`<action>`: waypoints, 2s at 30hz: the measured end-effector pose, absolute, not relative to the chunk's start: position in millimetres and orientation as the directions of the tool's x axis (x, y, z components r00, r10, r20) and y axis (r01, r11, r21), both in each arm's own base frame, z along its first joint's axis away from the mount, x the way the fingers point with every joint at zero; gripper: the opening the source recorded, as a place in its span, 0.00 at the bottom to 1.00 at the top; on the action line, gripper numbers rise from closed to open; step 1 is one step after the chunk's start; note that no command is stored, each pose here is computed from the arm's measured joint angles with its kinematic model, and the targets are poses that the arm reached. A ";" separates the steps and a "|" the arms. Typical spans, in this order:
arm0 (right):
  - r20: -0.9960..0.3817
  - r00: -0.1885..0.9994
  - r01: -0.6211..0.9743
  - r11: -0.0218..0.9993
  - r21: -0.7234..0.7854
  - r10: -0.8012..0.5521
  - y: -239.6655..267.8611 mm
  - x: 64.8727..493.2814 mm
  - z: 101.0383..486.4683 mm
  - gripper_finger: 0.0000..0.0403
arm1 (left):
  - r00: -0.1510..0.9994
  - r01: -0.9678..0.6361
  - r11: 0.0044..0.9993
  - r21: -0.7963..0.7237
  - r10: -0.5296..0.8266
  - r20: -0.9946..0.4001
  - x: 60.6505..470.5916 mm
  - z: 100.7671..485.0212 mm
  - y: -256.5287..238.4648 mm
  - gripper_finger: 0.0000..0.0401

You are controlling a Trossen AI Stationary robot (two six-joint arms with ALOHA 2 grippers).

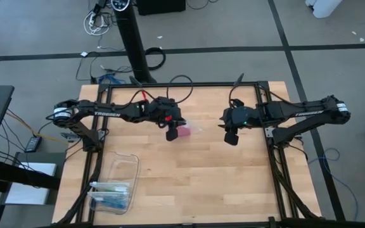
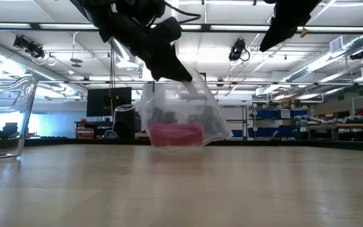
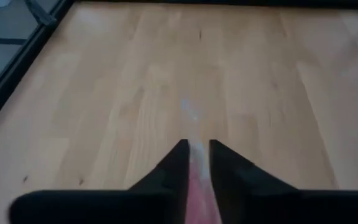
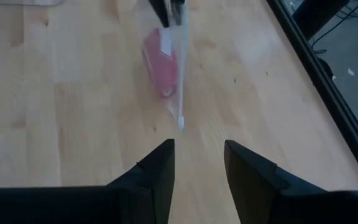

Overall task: Roll bandage
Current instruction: Close the transparent zip bag, then move the transparent bin to the bottom center of the table

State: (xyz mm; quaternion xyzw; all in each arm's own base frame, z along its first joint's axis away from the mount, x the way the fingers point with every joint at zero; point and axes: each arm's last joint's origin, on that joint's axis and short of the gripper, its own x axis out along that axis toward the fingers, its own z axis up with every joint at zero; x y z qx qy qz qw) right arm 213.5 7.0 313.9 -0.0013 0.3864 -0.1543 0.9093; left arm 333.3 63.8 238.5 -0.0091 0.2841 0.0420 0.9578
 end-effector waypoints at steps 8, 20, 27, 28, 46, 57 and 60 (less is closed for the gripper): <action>-0.700 0.656 0.281 0.952 -0.122 -0.283 6.9 213.3 314.3 0.34 | 0.770 -0.089 0.995 0.045 0.097 -0.630 333.8 252.3 62.0 0.42; -0.700 0.655 0.249 0.956 -0.155 -0.284 6.9 213.4 314.3 0.35 | 0.446 0.071 0.991 0.115 0.072 -0.892 312.6 287.0 1.3 0.50; -0.706 0.660 0.195 0.966 -0.171 -0.258 7.7 213.6 314.3 0.36 | 0.188 0.063 0.987 0.151 0.137 -0.973 281.2 278.4 -47.4 0.50; -0.705 0.660 0.194 0.966 -0.171 -0.258 7.7 213.7 314.4 0.36 | 0.165 0.061 0.986 0.153 0.141 -0.976 277.4 278.0 -53.1 0.50; -0.702 0.673 0.178 0.973 -0.149 -0.231 8.6 214.7 315.1 0.36 | -0.064 0.060 0.967 0.248 0.252 -0.966 226.5 267.6 -111.8 0.49; -0.701 0.676 0.176 0.973 -0.146 -0.228 8.8 214.9 315.3 0.36 | 0.018 -0.002 0.977 0.215 0.215 -0.977 196.9 242.2 -105.7 0.49; -0.700 0.677 0.179 0.973 -0.144 -0.228 8.8 215.0 315.4 0.35 | 0.076 -0.032 0.983 0.181 0.183 -0.980 195.1 238.6 -101.9 0.49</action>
